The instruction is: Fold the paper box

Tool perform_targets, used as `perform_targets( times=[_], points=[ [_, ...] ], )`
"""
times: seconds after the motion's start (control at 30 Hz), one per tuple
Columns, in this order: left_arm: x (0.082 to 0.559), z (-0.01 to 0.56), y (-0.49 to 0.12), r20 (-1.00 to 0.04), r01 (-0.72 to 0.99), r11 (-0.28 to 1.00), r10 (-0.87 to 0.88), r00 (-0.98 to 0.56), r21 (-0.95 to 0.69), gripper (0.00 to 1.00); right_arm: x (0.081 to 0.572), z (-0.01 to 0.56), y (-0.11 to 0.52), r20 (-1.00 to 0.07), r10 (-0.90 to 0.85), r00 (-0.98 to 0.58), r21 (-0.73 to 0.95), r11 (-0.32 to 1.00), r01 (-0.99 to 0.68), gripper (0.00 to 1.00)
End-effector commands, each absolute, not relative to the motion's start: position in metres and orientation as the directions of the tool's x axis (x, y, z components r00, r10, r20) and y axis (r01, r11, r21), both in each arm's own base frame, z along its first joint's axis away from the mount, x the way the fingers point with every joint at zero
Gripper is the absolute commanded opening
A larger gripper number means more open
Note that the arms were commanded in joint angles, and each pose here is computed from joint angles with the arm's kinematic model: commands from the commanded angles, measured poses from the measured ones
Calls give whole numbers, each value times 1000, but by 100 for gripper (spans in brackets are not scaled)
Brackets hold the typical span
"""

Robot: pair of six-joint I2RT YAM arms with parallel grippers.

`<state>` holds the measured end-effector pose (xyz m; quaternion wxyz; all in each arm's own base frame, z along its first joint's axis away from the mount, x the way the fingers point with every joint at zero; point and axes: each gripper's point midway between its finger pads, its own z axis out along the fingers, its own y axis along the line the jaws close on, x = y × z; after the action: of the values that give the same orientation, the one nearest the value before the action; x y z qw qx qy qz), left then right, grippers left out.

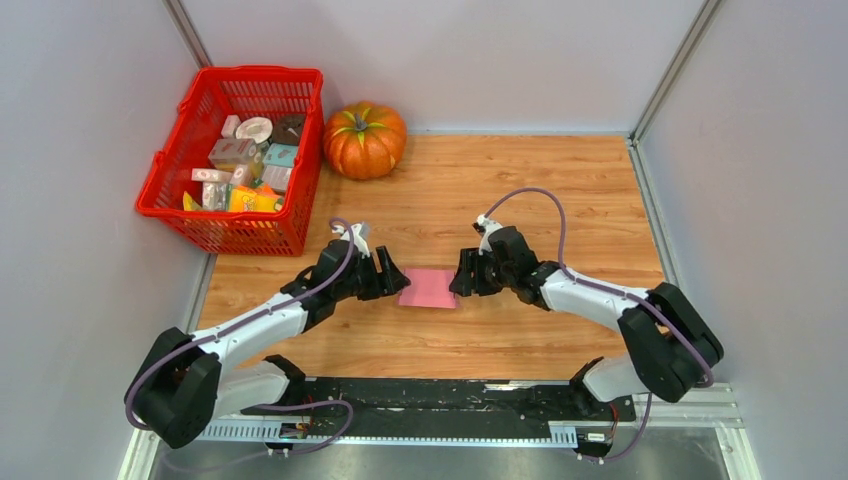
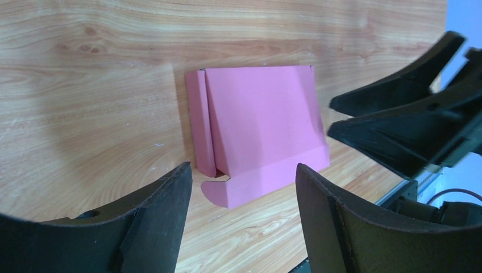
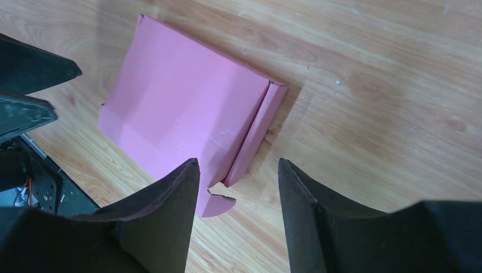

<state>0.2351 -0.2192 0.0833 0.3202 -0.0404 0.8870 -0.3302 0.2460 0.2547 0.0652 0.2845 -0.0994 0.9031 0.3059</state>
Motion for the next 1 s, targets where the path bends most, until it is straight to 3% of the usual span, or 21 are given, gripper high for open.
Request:
perform_targets(
  times=[0.0, 0.27, 0.47, 0.97],
  points=[
    [237, 91, -229, -529, 168, 728, -300, -794, -664, 75, 252, 67, 275, -579, -3, -815, 551, 736, -394, 54],
    [238, 78, -231, -496, 153, 722, -290, -818, -674, 75, 249, 42, 267, -554, -1, -832, 538, 763, -359, 32],
    [240, 71, -230, -492, 147, 727, -288, -822, -671, 76, 250, 30, 259, -535, 16, -845, 535, 780, -324, 24],
    [233, 45, -240, -390, 79, 696, -301, -870, -714, 72, 251, 12, 243, -495, 62, -867, 536, 807, -248, 19]
  ],
)
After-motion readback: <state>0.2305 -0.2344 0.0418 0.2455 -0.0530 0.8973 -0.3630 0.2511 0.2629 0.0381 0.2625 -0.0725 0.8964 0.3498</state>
